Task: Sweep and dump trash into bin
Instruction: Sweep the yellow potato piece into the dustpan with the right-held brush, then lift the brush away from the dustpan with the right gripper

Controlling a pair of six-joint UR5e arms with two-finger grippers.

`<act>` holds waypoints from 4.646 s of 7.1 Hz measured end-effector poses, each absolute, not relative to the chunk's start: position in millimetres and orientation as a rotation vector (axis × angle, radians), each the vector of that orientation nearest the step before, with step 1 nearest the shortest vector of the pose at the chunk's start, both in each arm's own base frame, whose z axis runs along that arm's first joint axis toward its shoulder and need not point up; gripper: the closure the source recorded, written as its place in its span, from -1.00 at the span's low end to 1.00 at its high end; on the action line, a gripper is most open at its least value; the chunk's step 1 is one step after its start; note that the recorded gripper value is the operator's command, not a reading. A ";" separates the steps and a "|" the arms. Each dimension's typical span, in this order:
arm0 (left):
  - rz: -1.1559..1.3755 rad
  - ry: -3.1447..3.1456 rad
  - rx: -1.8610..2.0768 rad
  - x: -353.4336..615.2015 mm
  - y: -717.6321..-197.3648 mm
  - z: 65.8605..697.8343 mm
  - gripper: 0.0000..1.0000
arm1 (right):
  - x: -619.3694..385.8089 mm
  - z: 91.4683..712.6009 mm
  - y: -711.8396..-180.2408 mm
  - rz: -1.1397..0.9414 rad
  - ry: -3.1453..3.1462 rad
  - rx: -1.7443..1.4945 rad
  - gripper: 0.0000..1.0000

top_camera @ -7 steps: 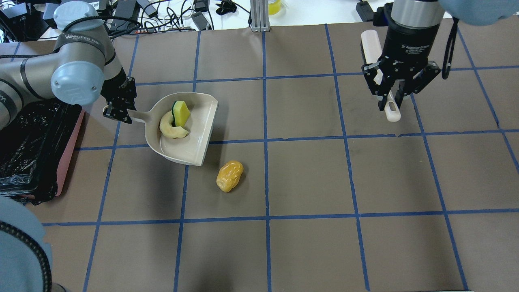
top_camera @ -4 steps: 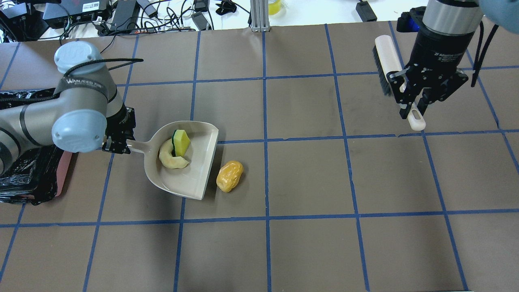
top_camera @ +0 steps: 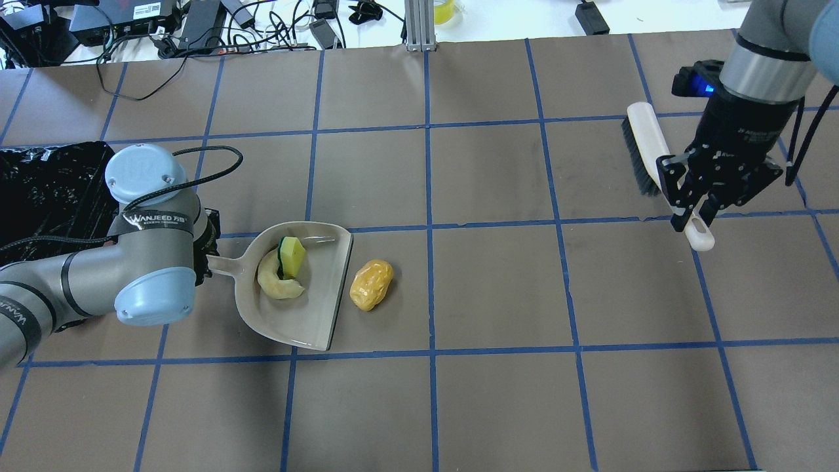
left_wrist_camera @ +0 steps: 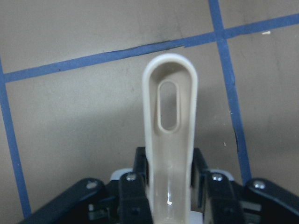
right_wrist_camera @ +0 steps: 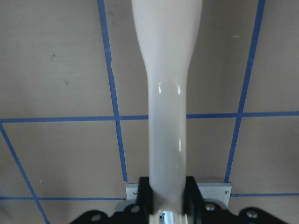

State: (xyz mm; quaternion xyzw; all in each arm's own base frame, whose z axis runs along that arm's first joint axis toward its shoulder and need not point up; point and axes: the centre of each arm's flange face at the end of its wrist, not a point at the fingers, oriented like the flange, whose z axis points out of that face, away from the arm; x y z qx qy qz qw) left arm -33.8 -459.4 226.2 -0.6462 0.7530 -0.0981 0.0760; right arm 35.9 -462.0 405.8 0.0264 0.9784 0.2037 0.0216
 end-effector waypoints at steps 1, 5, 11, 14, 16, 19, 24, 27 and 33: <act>-0.307 2.221 -1.988 -35.3 -460.5 226.4 1.00 | 49.9 387.3 -431.3 0.663 3.004 0.140 0.88; -0.391 2.110 -2.055 -43.6 -468.9 231.3 1.00 | 222.8 325.6 -377.8 0.667 3.045 0.275 0.88; -0.482 2.154 -1.927 -68.4 -478.2 242.2 1.00 | 396.2 271.8 -348.5 0.686 2.895 0.343 0.88; -0.474 2.150 -1.927 -68.5 -479.5 238.9 1.00 | 436.4 233.2 -358.8 0.682 2.805 0.354 0.89; -0.465 2.144 -1.931 -68.6 -480.4 235.4 1.00 | 460.2 227.6 -376.7 0.648 2.693 0.339 0.90; -0.461 2.145 -1.937 -69.0 -481.3 234.5 1.00 | 489.8 237.1 -394.1 0.601 2.639 0.278 0.89; -0.383 2.223 -2.001 -78.0 -490.5 237.2 1.00 | 472.9 235.5 -395.3 0.592 2.821 0.280 0.89; -0.337 2.233 -1.996 -79.6 -491.1 236.2 1.00 | 449.3 268.8 -415.0 0.579 2.943 0.233 0.88; -0.038 2.246 -1.993 -80.1 -536.2 305.8 1.00 | 239.3 357.8 -527.0 0.606 3.055 0.212 0.88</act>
